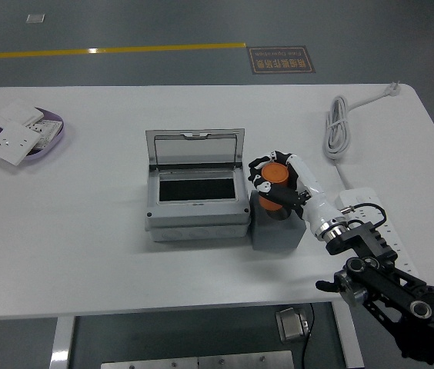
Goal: Pick up the cylinder from the cube,place it in the box,flap close box
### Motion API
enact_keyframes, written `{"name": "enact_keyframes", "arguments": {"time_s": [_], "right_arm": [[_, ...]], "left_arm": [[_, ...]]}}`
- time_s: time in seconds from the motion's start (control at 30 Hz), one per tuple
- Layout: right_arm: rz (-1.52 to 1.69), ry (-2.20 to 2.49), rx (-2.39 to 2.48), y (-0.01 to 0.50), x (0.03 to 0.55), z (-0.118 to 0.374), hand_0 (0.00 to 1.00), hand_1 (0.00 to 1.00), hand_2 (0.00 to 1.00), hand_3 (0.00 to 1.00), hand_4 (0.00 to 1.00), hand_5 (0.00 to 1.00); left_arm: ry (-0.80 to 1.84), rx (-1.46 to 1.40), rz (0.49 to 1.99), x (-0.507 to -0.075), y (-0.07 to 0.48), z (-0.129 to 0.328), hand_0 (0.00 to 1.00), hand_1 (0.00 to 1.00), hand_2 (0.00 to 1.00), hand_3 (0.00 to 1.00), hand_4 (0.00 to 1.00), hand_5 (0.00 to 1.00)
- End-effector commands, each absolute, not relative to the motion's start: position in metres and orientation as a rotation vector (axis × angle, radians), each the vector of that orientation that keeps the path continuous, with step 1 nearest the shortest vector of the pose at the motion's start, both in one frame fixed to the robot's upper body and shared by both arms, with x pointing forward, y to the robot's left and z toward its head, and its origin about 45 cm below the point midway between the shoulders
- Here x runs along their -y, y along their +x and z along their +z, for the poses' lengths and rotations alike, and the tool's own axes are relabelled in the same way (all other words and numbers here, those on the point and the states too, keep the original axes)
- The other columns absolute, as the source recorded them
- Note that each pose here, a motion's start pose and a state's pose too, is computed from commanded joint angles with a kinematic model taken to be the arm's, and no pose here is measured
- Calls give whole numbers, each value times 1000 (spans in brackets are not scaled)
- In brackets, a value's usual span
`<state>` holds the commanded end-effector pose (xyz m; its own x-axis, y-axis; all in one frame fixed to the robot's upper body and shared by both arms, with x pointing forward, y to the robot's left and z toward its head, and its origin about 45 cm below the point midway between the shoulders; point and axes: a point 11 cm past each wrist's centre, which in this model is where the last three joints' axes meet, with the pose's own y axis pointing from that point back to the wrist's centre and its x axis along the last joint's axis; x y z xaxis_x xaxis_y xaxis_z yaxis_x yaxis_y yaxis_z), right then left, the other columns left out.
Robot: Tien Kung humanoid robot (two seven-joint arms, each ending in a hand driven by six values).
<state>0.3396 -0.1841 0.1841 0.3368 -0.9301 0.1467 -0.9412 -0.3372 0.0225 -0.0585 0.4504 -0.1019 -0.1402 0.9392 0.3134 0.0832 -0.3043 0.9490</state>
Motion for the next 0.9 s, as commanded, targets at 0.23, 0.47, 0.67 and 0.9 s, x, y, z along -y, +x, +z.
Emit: {"name": "enact_keyframes", "arguments": {"time_s": [0.23, 0.47, 0.67, 0.9], "right_arm": [[300, 2483, 1582, 348, 146, 194, 465, 394, 328, 217, 2, 2], [529, 2413, 1352, 356, 103, 205, 318, 357, 298, 204, 2, 2], [729, 2286, 1176, 358, 75, 204, 280, 333, 307, 211, 2, 2], [962, 2124, 1004, 357, 54, 198, 267, 330, 305, 210, 2, 2]], "left_arm": [[1412, -1201, 1531, -452, -57, -101, 566, 614, 575, 600, 711, 204], [1416, -1205, 1529, -452, -59, -101, 566, 615, 575, 600, 711, 207], [1418, -1203, 1532, -454, -59, -101, 566, 614, 575, 599, 712, 210], [1421, -1204, 1532, -455, -59, -100, 566, 614, 575, 599, 712, 210]]}}
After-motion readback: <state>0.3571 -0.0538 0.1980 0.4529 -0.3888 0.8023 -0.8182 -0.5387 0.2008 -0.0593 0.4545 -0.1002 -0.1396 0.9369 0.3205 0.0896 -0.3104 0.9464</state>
